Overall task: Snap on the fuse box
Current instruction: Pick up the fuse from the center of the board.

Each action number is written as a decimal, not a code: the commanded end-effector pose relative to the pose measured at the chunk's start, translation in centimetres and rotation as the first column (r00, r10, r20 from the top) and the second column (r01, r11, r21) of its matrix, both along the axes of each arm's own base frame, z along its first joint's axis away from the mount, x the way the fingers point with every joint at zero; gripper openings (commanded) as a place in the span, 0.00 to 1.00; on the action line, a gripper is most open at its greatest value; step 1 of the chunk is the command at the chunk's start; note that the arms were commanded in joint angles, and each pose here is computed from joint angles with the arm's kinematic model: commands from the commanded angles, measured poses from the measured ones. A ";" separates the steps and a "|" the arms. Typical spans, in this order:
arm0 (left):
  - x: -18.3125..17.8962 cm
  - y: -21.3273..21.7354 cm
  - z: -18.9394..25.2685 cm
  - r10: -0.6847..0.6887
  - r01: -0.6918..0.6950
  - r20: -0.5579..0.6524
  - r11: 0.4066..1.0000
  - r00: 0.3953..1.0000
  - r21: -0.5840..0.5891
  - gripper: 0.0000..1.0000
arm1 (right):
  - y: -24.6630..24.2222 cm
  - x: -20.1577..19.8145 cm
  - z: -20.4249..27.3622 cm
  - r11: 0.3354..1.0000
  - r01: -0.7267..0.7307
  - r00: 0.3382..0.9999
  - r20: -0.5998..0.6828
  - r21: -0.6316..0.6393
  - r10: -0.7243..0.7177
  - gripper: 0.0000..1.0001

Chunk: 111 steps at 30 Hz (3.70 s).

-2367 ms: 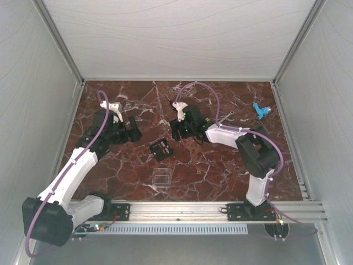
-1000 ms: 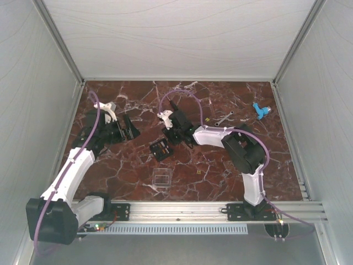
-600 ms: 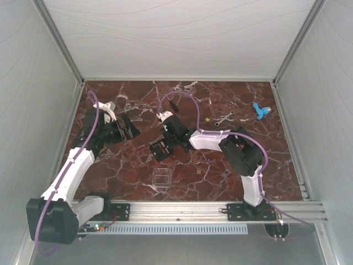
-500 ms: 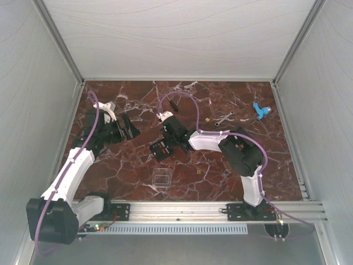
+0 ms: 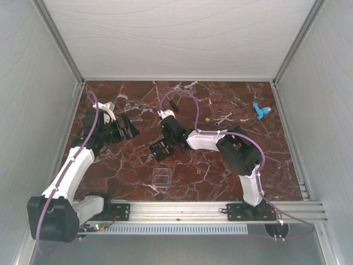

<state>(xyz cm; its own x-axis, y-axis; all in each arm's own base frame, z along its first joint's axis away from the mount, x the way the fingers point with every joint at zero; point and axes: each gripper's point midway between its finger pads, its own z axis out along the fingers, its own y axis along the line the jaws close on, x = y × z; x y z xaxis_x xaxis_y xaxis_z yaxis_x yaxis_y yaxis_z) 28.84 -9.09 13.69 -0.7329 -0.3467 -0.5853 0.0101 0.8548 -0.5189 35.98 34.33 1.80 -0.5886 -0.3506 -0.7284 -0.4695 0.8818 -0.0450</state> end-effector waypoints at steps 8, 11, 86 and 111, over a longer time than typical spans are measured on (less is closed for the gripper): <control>0.9 -0.2 0.9 -0.007 0.009 0.036 0.999 0.999 -0.037 1.00 | -4.0 -3.0 -4.7 0.985 0.027 0.990 -0.133 -0.171 -0.051 0.24; 0.9 -0.2 0.8 -0.010 0.012 0.032 0.999 0.999 -0.039 1.00 | -4.7 -3.1 -4.6 0.986 0.028 0.987 -0.153 -0.166 -0.054 0.22; -1.5 -8.0 2.2 -0.213 0.217 0.060 0.876 0.975 -0.430 0.91 | -8.6 -7.4 3.0 0.978 -0.205 0.953 -0.234 -0.040 0.191 0.18; -2.5 -19.4 1.3 -0.426 0.374 0.022 0.766 0.905 -0.522 0.45 | -3.9 -11.2 13.1 0.854 -0.482 0.875 0.148 0.193 0.460 0.18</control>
<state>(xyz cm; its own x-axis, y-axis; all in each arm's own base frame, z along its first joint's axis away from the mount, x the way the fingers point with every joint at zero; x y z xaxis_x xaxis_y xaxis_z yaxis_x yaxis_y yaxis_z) 24.68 -27.28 12.37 -0.9395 -0.2182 -0.2640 0.1441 0.4473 -0.8827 24.81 29.46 13.01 -0.3883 -0.4300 -0.8150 -0.8081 0.5840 0.0769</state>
